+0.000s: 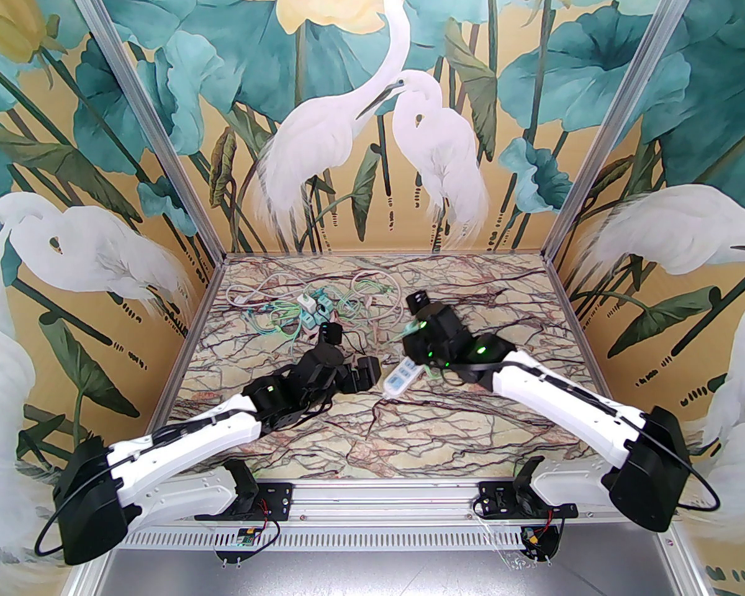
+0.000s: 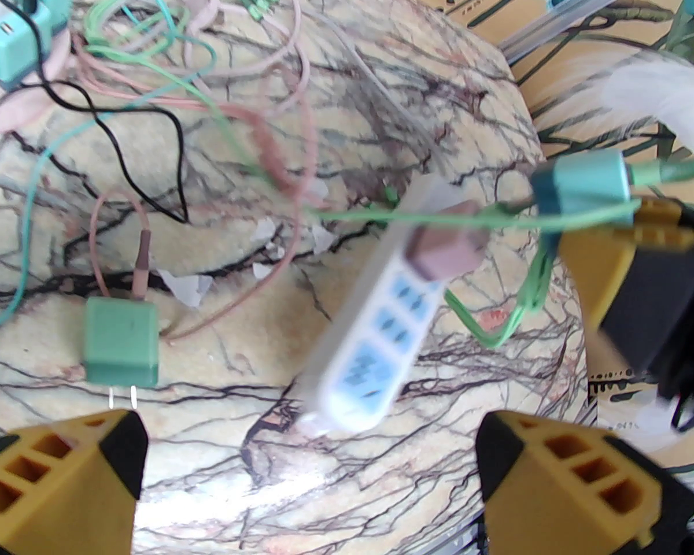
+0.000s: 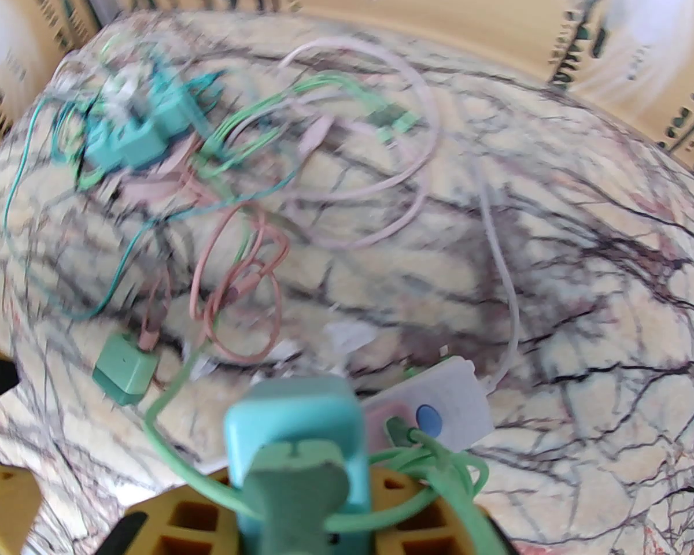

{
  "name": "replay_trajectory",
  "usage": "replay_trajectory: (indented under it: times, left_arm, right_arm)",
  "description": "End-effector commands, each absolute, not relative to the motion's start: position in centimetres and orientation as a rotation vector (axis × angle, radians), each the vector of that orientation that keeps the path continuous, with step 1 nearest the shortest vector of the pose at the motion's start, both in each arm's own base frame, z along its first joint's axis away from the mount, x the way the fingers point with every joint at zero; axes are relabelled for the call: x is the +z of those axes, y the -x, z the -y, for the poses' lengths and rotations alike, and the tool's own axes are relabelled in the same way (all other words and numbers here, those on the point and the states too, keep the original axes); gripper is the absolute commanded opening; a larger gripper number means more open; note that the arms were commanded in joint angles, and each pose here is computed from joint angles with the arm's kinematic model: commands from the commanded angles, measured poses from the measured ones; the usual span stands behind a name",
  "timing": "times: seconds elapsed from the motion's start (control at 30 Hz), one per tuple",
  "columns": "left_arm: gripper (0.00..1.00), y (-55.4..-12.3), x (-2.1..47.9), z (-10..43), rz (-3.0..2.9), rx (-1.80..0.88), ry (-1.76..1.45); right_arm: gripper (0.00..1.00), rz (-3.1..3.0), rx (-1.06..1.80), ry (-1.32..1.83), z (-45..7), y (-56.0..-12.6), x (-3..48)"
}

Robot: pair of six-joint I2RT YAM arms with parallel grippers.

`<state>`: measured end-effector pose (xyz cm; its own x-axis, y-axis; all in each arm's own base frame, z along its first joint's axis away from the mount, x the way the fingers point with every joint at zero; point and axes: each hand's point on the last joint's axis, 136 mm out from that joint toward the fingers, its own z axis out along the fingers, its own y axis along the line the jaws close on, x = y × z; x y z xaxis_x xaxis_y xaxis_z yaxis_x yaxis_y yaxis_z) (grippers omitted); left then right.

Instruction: Pull the plug off the socket

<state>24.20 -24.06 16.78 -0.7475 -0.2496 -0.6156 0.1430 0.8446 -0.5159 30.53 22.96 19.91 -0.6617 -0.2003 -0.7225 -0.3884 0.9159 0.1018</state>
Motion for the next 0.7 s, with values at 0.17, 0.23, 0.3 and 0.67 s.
replay_trajectory:
  times: [0.17, 0.23, 0.3, 0.67]
  left_arm:
    - [0.99, -23.6, 15.1, 22.5, -2.332, -0.642, 0.090]
    - [1.00, -23.6, 15.0, 22.5, -2.334, -0.641, 0.091]
    - [0.99, -23.6, 15.1, 22.5, -2.334, -0.639, 0.088]
    - [0.99, -23.6, 14.6, 22.8, -2.346, -0.644, 0.089]
  right_arm:
    - [0.23, -2.288, 0.398, 0.394, -23.3, -30.5, 20.5]
    - [0.23, -2.302, 0.414, 0.378, -23.3, -30.3, 19.6]
    - [0.23, -2.318, 0.425, 0.369, -23.3, -30.0, 18.7]
    - [0.23, -2.417, 0.461, 0.350, -23.4, -28.6, 14.0]
